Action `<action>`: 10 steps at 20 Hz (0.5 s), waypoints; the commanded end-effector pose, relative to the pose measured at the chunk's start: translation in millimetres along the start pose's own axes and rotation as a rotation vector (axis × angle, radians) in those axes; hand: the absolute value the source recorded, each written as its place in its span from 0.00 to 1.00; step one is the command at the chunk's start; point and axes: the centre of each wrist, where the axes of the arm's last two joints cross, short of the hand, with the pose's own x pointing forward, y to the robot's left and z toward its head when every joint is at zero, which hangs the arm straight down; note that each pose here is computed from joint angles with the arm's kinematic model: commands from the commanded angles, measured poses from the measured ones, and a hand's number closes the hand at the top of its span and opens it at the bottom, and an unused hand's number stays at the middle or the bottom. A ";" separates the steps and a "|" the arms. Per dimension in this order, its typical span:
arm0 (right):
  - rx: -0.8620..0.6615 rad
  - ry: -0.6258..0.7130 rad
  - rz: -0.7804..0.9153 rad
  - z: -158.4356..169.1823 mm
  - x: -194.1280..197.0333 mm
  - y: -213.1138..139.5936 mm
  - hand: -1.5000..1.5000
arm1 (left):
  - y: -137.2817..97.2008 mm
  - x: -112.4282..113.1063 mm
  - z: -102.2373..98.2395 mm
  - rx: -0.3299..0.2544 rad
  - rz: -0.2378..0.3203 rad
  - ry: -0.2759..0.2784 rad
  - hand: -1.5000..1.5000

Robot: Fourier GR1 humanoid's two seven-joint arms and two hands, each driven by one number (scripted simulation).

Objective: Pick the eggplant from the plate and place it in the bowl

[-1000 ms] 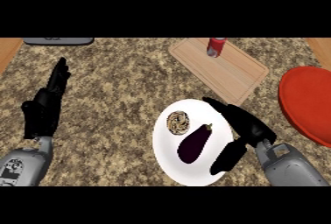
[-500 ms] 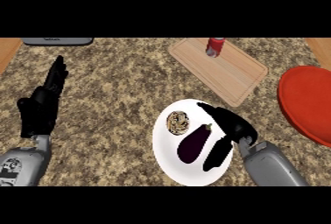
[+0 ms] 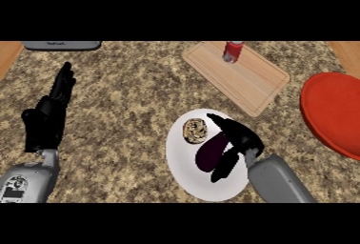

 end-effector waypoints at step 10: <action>-0.013 -0.077 0.107 -24.5 -11.2 36.1 1.00 | 1.3 -11.1 -11.5 -0.021 0.014 0.004 0.50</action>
